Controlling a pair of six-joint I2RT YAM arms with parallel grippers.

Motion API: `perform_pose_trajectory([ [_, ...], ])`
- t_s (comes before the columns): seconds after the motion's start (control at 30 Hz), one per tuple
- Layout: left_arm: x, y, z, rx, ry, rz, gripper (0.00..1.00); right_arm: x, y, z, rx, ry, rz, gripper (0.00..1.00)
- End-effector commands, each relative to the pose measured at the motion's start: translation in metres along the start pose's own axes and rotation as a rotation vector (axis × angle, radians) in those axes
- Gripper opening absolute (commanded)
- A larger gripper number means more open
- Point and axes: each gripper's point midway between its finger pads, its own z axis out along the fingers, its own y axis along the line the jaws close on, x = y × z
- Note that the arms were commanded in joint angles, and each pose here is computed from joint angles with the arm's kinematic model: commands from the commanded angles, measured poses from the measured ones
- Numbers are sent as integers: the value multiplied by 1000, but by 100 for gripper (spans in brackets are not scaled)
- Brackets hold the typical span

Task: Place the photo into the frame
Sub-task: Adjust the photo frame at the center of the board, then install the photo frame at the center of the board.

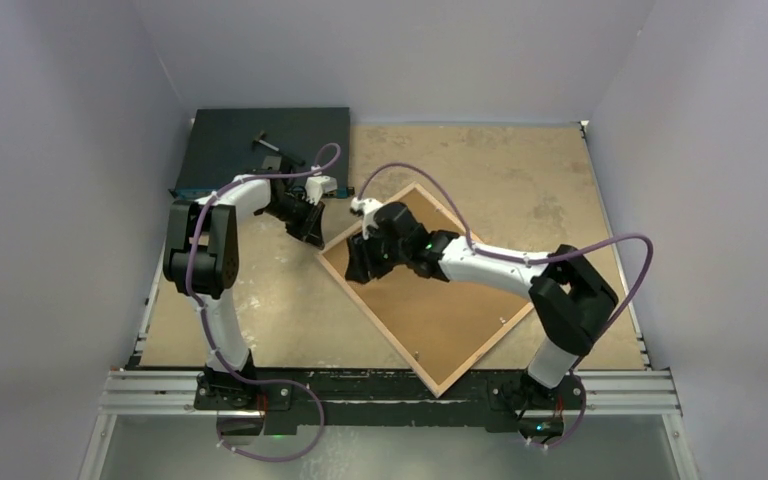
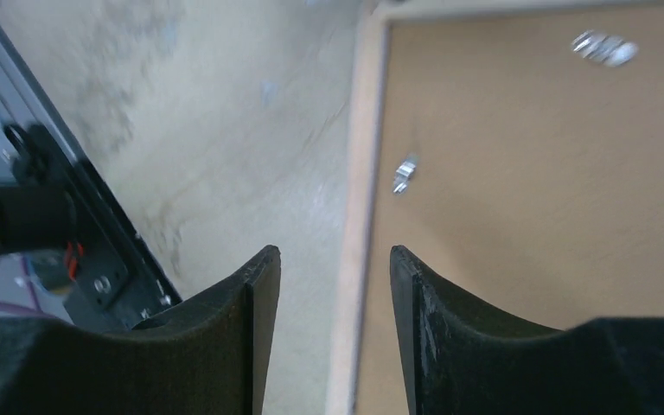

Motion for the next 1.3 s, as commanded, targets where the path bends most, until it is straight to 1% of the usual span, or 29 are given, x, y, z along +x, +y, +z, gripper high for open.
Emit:
perform_pose_trajectory([
  [0.0,3,2,7,20,5,22,5,-48,-8,-3,-149,-130,53,52],
  [0.13,3,0,8,30,4,19,5,-42,-19,21,-186,-88,83,50],
  [0.27,3,-1,8,33,-1,17,5,-37,-20,33,-205,-65,101,48],
  [0.63,-2,-2,5,34,-12,19,4,-18,-24,49,-229,-28,144,46],
  [0.83,-4,-3,4,32,-19,20,4,-8,-31,56,-207,-11,162,45],
  [0.97,-5,-4,2,30,-22,24,4,-6,-34,58,-197,-10,165,45],
  [1.27,-7,-3,2,28,-27,26,4,-2,-32,66,-232,-11,178,45],
])
